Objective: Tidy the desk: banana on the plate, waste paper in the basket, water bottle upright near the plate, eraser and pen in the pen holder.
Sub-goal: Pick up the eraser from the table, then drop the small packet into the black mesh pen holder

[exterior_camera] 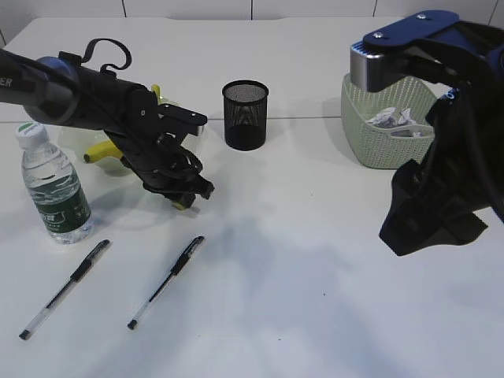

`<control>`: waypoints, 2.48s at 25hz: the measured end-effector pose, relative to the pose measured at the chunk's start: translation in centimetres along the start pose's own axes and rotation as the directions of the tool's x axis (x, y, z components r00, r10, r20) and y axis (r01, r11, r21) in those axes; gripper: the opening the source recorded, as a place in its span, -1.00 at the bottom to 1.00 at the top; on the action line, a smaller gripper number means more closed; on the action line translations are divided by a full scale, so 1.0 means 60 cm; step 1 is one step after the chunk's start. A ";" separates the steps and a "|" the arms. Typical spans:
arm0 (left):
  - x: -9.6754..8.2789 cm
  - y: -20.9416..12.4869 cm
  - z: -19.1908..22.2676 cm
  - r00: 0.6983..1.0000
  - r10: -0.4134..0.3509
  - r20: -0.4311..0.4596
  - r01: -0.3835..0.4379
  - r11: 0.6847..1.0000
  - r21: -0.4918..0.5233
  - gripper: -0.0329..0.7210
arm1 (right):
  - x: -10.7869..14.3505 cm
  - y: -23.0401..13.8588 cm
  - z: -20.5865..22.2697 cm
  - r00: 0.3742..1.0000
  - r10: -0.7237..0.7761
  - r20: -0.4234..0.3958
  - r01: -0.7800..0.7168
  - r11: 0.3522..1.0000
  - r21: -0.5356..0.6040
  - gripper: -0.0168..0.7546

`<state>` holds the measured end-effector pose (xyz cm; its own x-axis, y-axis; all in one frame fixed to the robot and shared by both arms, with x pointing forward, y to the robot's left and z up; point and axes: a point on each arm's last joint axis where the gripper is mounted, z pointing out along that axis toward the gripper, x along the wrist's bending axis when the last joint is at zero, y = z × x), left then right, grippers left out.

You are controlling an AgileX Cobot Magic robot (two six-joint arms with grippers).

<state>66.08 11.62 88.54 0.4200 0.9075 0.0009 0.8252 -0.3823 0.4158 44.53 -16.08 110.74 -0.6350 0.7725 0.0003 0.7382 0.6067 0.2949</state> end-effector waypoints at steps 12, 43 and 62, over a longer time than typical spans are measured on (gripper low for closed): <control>0.000 0.015 -0.035 1.000 0.005 -0.004 -0.005 0.999 -0.040 -0.51 | 0.000 0.000 0.000 1.000 0.000 0.000 0.000 1.000 0.000 0.24; 0.003 0.074 -0.125 0.999 0.022 -0.023 -0.027 0.977 -0.211 -0.52 | 0.000 0.000 0.000 1.000 0.000 0.000 0.000 1.000 0.000 0.24; 0.003 0.112 -0.142 0.999 0.020 -0.031 -0.031 0.900 -0.434 -0.52 | 0.000 0.000 0.000 1.000 0.022 0.000 -0.022 1.000 0.000 0.24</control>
<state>68.51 10.67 99.08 0.4241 0.9048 0.0373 0.5656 -0.2969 0.7694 44.53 -16.08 110.74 -0.6190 0.7854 0.0067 0.7517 0.5899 0.2949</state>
